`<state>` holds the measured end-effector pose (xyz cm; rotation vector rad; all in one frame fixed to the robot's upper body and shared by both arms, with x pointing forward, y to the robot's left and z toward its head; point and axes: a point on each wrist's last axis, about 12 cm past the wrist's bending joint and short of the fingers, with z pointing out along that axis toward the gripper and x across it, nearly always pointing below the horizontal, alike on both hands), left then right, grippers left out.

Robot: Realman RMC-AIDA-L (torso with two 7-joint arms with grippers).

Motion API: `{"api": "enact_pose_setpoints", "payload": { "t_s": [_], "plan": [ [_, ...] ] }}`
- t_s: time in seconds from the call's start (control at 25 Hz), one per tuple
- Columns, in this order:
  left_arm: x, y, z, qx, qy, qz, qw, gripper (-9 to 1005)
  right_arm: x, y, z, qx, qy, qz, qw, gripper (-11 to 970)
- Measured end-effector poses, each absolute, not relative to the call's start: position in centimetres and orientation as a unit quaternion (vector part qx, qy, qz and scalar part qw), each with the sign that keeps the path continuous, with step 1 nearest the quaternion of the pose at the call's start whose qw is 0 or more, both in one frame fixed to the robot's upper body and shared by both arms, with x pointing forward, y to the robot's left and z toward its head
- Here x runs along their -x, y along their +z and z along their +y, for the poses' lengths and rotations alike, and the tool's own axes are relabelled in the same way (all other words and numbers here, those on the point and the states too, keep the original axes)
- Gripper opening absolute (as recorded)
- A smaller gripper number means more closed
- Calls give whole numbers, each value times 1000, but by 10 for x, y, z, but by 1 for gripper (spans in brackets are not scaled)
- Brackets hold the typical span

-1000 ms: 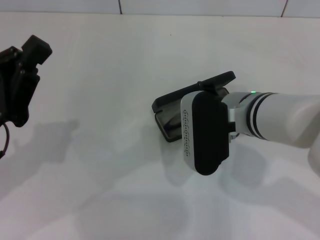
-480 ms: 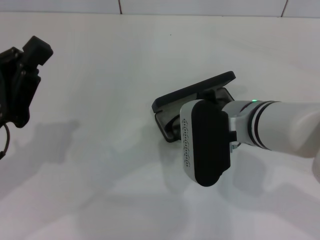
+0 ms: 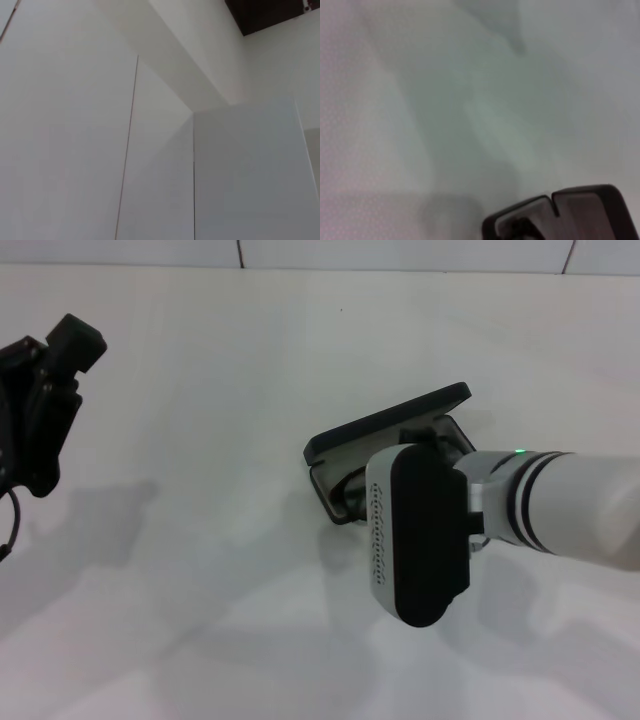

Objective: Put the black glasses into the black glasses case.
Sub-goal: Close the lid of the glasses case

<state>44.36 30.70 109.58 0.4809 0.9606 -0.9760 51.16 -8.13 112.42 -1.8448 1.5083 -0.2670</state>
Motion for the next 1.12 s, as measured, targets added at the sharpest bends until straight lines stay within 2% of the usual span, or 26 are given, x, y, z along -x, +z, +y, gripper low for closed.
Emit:
{"api": "enact_pose_setpoints", "payload": {
  "t_s": [0.24,1.12],
  "plan": [
    [-443,1095,307,-219,-445,440,748,32,-508,1125,-88,709,-102,601,355,22],
    [-444,1096,306,-220,-447,439,748,33,-530,1110,-98,700,-118,609,355,27]
  ]
}}
